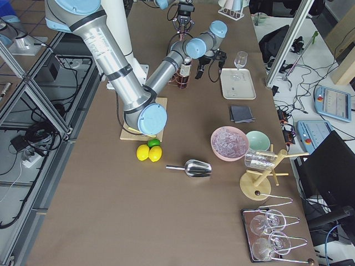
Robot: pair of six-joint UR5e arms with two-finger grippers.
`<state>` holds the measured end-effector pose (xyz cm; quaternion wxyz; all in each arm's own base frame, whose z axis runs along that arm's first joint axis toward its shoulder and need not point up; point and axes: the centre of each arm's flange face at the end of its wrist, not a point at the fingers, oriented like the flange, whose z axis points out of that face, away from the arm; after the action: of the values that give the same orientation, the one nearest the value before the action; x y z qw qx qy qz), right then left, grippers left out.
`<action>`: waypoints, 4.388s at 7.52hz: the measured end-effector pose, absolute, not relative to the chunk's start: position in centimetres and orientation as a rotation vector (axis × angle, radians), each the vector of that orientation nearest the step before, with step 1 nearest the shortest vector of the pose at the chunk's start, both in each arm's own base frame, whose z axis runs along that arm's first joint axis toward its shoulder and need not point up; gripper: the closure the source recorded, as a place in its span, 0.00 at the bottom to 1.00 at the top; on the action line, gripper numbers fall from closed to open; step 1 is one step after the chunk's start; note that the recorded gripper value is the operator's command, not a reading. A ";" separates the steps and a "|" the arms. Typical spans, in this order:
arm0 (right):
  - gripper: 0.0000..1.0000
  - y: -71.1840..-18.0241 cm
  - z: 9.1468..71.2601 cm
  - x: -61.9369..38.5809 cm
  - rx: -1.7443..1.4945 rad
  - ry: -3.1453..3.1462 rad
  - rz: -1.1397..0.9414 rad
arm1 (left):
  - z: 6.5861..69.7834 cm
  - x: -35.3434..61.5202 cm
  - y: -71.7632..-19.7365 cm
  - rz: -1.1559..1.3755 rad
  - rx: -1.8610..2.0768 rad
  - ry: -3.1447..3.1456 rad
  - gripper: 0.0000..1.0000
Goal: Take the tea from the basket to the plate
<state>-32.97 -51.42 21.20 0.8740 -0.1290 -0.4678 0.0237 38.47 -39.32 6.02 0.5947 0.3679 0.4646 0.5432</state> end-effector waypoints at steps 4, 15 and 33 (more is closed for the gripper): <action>0.11 -51.4 17.4 -37.4 -0.423 -1.037 0.009 | 6.6 39.4 -39.9 1.263 0.848 1.079 1.00; 0.62 -49.8 14.8 -44.5 -0.500 -1.021 -0.077 | 6.3 39.1 -39.6 1.268 0.858 1.094 1.00; 1.00 -71.2 12.6 -33.9 -0.472 -1.155 0.024 | 5.1 36.1 -38.7 1.213 0.894 1.120 1.00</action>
<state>-33.94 -71.21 12.61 0.8115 -0.2212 -0.5407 0.0114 36.13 -38.71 5.08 0.5907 0.3843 0.4812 0.5214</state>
